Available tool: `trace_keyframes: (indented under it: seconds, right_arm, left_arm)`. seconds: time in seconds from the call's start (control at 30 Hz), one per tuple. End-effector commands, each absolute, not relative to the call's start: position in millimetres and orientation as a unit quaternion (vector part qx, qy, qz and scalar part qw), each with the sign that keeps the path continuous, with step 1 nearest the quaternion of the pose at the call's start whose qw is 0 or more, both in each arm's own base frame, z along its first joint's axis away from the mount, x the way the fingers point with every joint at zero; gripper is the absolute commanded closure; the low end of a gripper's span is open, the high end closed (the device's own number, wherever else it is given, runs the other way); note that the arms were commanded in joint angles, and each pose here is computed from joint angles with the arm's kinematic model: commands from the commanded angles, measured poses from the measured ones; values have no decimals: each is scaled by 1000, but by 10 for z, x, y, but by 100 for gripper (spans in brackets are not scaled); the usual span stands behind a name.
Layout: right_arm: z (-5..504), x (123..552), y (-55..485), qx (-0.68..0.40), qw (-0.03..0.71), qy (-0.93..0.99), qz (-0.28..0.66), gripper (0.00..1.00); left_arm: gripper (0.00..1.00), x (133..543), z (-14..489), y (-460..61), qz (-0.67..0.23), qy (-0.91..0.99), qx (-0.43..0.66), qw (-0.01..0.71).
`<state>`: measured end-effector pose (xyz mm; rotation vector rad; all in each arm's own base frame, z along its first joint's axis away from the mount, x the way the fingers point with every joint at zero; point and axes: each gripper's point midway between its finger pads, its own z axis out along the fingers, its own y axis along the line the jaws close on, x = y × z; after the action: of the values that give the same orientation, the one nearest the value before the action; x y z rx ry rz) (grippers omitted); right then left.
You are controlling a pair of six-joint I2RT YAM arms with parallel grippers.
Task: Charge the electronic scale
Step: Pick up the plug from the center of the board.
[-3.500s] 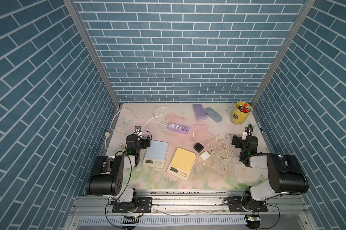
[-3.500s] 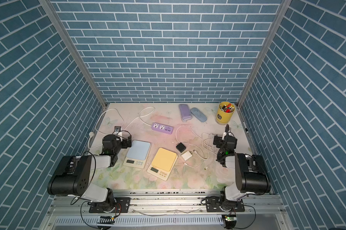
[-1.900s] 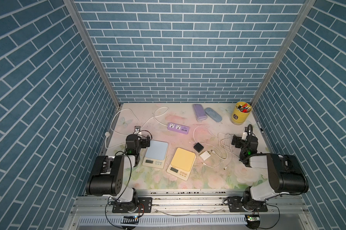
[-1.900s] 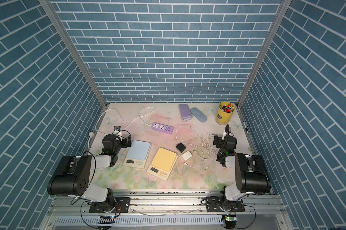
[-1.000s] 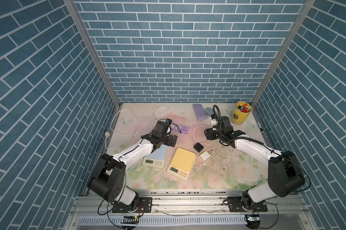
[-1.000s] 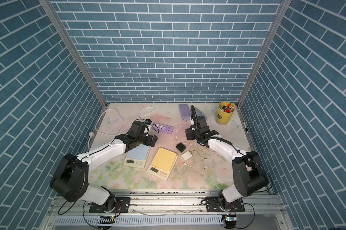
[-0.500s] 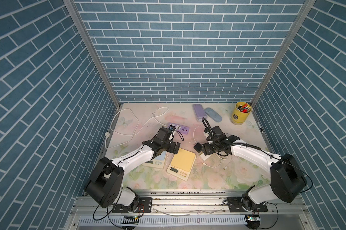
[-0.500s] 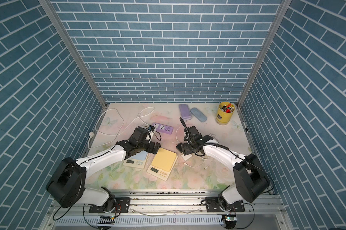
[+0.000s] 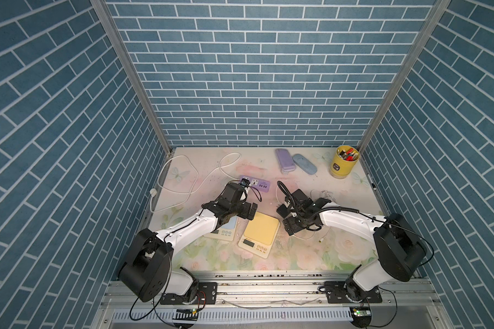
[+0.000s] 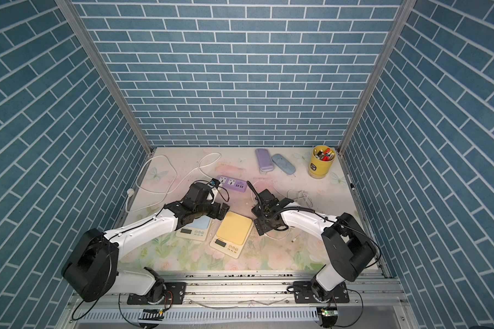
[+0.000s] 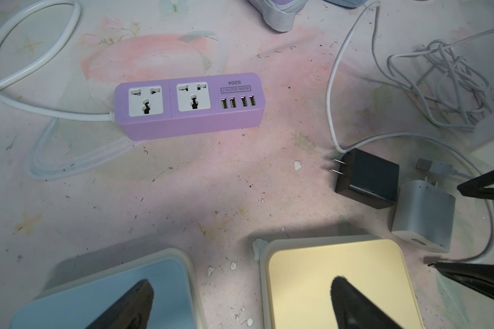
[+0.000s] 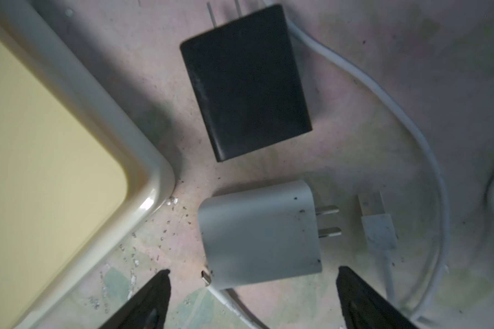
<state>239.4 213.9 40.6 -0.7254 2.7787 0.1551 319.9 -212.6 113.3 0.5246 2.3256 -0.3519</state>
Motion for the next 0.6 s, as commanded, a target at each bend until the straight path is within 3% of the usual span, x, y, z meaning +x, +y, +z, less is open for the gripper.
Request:
trace_keyframes:
  seconds: [0.0, 0.37, 0.57]
  right_arm:
    - [375, 2425, 2150, -256, 126, 958, 42, 12]
    - [285, 2492, 2217, -262, 131, 955, 44, 32]
    - [338, 2505, 2266, -262, 138, 953, 59, 50]
  left_arm:
    - [0, 3123, 1102, -2099, -134, 903, 205, 353]
    - [0, 3093, 1200, -2162, -146, 886, 234, 372]
    - [0, 3074, 1291, -2206, -158, 861, 258, 409]
